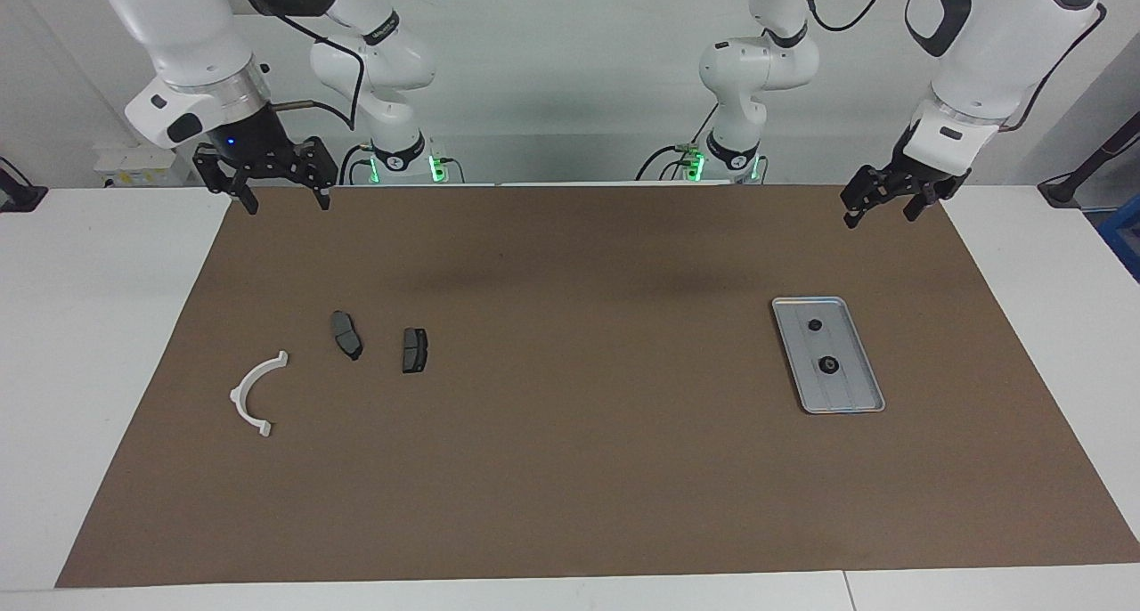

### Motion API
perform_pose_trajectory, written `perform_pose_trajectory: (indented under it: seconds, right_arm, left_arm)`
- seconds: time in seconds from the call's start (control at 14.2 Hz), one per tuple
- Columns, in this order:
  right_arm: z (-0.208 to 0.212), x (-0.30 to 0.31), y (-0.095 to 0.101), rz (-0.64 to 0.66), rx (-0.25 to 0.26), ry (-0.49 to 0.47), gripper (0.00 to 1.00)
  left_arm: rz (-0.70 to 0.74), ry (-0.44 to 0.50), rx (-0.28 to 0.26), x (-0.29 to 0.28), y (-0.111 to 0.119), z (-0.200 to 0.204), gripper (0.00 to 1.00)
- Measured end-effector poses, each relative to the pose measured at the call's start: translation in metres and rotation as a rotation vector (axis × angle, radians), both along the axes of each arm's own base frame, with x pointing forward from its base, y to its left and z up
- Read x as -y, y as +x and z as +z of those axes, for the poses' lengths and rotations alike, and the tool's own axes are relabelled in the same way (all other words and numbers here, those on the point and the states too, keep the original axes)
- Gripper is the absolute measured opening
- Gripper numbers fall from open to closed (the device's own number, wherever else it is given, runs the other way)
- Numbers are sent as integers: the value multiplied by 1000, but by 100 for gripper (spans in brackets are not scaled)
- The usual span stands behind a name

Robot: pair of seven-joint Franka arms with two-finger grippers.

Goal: Place bearing gear from tray to pile

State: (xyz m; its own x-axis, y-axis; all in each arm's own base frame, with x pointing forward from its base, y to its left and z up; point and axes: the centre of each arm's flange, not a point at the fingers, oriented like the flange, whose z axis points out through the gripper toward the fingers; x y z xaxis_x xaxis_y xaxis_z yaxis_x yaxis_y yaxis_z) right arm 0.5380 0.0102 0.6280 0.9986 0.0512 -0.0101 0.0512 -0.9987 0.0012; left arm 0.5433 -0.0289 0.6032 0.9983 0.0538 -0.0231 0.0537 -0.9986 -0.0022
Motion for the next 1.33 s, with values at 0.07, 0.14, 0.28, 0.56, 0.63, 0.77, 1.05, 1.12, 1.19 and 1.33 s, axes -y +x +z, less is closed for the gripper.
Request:
perform_pose_trajectory:
  seconds: [0.07, 0.14, 0.28, 0.56, 0.63, 0.77, 1.05, 1.12, 1.19, 1.33]
  right_arm:
    - [0, 0, 0, 0, 0, 0, 100]
    - [0, 0, 0, 0, 0, 0, 100]
    - [0, 0, 0, 0, 0, 0, 100]
    - [0, 0, 0, 0, 0, 0, 100]
    - [0, 0, 0, 0, 0, 0, 100]
    - [0, 0, 0, 0, 0, 0, 100]
    - [0, 0, 0, 0, 0, 0, 100]
    - [0, 0, 0, 0, 0, 0, 100]
    - [0, 0, 0, 0, 0, 0, 100]
    - [0, 0, 0, 0, 0, 0, 100]
  left_arm:
    - [0, 0, 0, 0, 0, 0, 100]
    - [0, 0, 0, 0, 0, 0, 100]
    - [1, 0, 0, 0, 0, 0, 100]
    - [108, -2, 22, -4, 3, -2, 100]
    - [124, -5, 51, -6, 7, -6, 100]
    - [141, -8, 90, -12, 16, -32, 100]
    - [129, -13, 127, -37, 43, -143, 100]
    - [130, -13, 134, -44, 47, -173, 100]
    - [131, -14, 132, -49, 49, -200, 100]
    - [120, -11, 117, -49, 54, -239, 100]
